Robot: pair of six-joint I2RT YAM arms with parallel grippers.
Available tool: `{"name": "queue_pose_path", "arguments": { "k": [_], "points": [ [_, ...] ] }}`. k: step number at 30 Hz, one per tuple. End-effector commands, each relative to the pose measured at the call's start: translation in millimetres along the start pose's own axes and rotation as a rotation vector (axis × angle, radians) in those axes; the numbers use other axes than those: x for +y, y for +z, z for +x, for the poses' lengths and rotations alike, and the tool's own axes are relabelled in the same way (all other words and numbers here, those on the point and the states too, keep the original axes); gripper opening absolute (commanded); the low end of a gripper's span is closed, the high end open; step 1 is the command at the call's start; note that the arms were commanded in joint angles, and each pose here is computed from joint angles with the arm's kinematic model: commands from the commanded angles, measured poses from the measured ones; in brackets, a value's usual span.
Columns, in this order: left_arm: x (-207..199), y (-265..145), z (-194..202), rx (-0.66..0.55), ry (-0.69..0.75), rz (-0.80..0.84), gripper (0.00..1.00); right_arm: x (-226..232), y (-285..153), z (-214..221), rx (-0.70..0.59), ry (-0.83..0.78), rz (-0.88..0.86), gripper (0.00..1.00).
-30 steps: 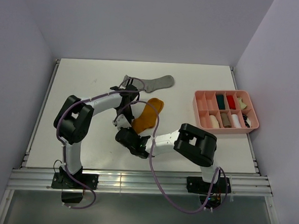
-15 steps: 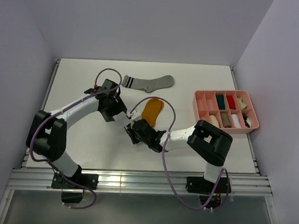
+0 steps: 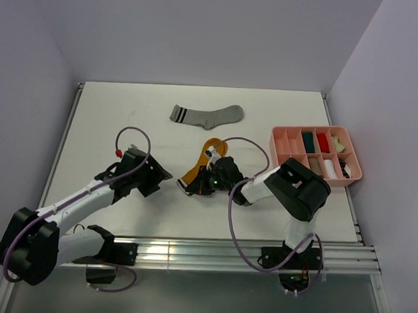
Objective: Roll the socks
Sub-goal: Roll the sock at the center of the board.
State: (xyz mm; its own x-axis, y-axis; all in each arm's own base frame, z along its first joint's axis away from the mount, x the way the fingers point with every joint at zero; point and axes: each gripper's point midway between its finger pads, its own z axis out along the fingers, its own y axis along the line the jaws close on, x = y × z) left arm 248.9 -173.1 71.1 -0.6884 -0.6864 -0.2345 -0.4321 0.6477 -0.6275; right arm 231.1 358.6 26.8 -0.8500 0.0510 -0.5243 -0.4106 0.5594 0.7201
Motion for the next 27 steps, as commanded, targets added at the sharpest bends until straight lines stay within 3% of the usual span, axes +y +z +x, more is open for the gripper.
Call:
{"name": "queue_pose_path", "arguments": {
  "k": [1, 8, 19, 22, 24, 27],
  "points": [
    [-38.0, -9.2, 0.5, -0.037, 0.0, 0.189, 0.7, 7.5, -3.6, 13.9, 0.058, 0.14, -0.1, 0.0],
    [-29.1, 11.7, 31.1, 0.027, 0.027, 0.166, 0.64, -2.3, -5.7, 15.8, 0.068, 0.265, -0.144, 0.0],
    [-8.5, 49.5, 45.5, 0.074, 0.067, 0.005, 0.55, -16.6, -6.1, 25.8, 0.095, 0.303, -0.104, 0.0],
    [-4.6, 55.4, 47.5, 0.083, 0.073, -0.019, 0.49, -19.9, -6.3, 25.9, 0.097, 0.315, -0.099, 0.0],
    [8.1, 58.7, 51.4, 0.101, 0.08, -0.073, 0.37, -19.3, -7.0, 23.8, 0.091, 0.317, -0.106, 0.0],
    [17.5, 62.9, 54.4, 0.113, 0.082, -0.108, 0.29, -20.6, -7.1, 21.5, 0.089, 0.314, -0.103, 0.0]
  ]
}}
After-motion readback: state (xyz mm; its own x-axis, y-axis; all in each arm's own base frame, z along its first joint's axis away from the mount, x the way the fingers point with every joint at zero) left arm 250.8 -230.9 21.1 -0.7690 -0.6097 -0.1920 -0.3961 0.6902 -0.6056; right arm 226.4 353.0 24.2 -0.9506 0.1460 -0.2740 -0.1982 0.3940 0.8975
